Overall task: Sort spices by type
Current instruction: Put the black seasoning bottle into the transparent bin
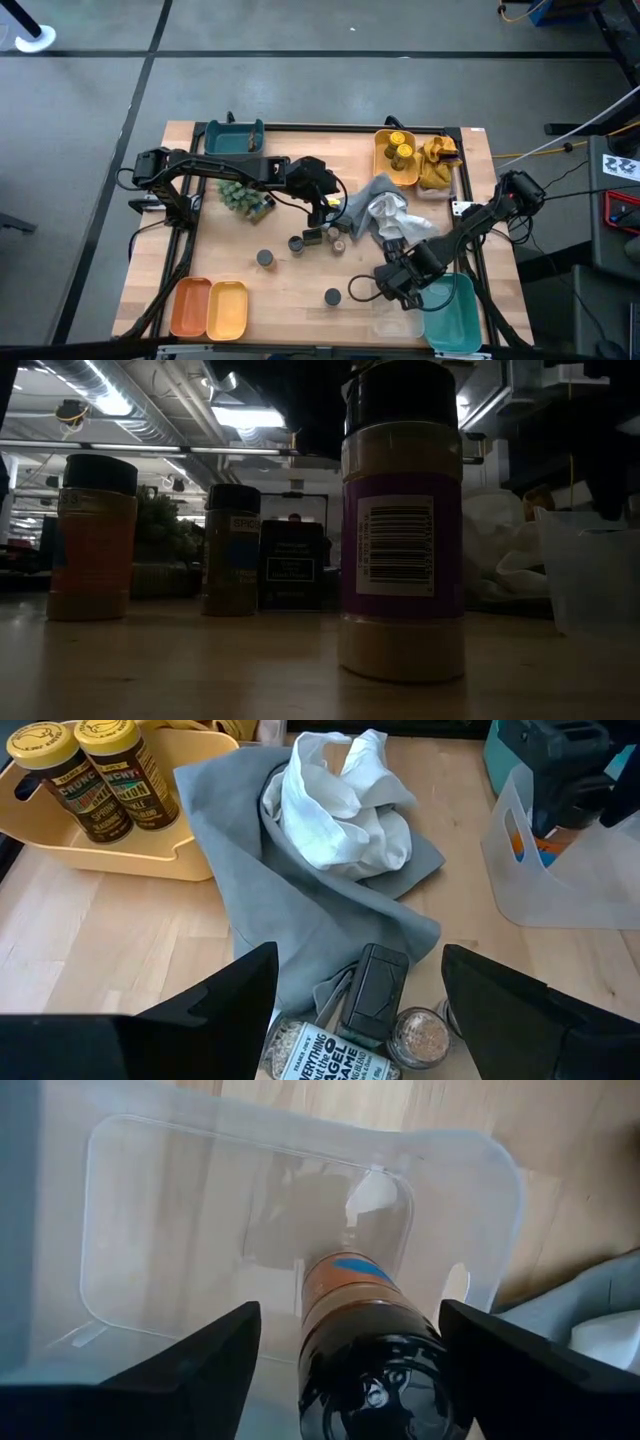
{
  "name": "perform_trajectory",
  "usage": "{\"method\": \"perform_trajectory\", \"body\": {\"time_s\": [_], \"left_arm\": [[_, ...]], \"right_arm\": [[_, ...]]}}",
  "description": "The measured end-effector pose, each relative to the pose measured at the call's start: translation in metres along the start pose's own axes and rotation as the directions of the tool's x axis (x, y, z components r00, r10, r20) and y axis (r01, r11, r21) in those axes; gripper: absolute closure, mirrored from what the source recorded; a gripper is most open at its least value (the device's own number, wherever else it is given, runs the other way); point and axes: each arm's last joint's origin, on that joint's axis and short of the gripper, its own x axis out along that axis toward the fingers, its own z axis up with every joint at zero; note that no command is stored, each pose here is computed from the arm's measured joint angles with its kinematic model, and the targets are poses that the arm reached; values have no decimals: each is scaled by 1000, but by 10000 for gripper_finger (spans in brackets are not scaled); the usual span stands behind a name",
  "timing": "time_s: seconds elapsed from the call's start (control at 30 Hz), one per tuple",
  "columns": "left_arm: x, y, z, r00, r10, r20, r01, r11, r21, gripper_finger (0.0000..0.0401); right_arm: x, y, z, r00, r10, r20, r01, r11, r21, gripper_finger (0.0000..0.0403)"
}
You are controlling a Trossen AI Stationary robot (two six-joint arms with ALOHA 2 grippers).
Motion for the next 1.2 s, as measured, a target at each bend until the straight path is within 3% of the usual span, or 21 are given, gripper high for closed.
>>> {"method": "perform_trajectory", "body": {"time_s": [0.43, 0.63, 0.83, 1.03, 1.2], "left_arm": [[-12, 1, 5, 999, 4, 32, -5, 1000, 24, 136], [-26, 1, 11, 997, 5, 72, -9, 998, 54, 136], [-39, 0, 15, 996, 6, 92, -11, 999, 52, 136], [-64, -1, 15, 997, 4, 73, -7, 999, 44, 136], [-90, -5, 10, 1000, -6, 31, 4, 999, 50, 136]], "right_arm": [[0, 0, 0, 1000, -9, 0, 9, 997, -80, 109], [-23, 1, 8, 998, -57, 17, 59, 994, -88, 109], [-52, 3, 24, 979, -135, 151, 147, 986, -73, 109], [-58, 10, 43, 939, -79, 335, 122, 986, -111, 109], [-54, 14, 64, 873, -66, 483, 126, 988, -94, 109]]}}
